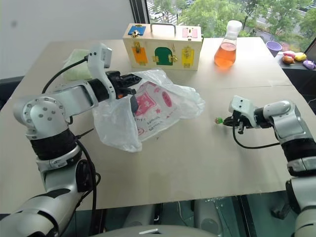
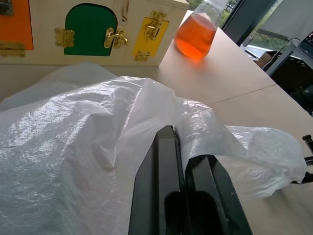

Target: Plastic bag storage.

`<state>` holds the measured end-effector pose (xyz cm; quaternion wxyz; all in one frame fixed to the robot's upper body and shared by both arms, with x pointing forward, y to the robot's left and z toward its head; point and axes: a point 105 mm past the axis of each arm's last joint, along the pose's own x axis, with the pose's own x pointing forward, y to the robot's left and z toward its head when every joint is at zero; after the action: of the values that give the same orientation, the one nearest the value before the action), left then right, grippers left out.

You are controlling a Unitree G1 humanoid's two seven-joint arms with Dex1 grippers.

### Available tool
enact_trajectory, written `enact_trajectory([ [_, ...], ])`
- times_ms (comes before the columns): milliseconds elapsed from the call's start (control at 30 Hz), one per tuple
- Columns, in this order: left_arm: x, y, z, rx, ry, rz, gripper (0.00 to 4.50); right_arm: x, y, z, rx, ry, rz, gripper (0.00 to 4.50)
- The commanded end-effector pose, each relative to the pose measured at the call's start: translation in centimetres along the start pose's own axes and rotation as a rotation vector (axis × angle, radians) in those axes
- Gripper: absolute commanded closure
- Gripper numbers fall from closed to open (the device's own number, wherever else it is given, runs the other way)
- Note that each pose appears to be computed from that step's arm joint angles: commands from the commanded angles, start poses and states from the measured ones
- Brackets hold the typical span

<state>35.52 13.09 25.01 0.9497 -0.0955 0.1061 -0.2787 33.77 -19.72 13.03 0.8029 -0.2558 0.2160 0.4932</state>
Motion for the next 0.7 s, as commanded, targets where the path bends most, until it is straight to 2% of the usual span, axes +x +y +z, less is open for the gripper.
enact_trajectory([
  [33,0.0,-0.6,1.5,0.029,-0.049,-0.022,4.50,-1.1,2.5,4.3,0.022,-0.144,0.004,4.44],
  [133,0.2,-0.6,1.5,0.034,-0.045,-0.032,4.50,-0.1,5.7,7.9,0.102,-0.264,0.056,4.44],
  [267,-0.2,-1.1,1.9,0.054,-0.042,-0.086,4.50,4.6,7.3,13.9,0.267,-0.385,0.006,4.44],
  [300,-0.4,-1.2,2.0,0.056,-0.042,-0.102,4.50,5.4,7.0,14.9,0.290,-0.399,-0.020,4.44],
  [400,-1.5,-1.8,2.5,0.061,-0.045,-0.154,4.50,9.3,3.3,17.6,0.363,-0.413,-0.232,4.44],
  [500,-2.0,-2.3,2.5,0.064,-0.046,-0.177,4.50,12.7,1.7,20.5,0.434,-0.496,-0.248,4.44],
  [533,-2.0,-2.4,2.3,0.069,-0.044,-0.171,4.50,13.6,1.0,21.0,0.401,-0.493,-0.284,4.44],
  [633,-2.0,-2.4,1.9,0.067,-0.049,-0.145,4.50,15.0,0.0,21.8,0.331,-0.494,-0.349,3.53],
  [700,-2.1,-2.0,1.8,0.056,-0.063,-0.119,4.50,14.9,0.2,22.0,0.274,-0.501,-0.358,2.42],
])
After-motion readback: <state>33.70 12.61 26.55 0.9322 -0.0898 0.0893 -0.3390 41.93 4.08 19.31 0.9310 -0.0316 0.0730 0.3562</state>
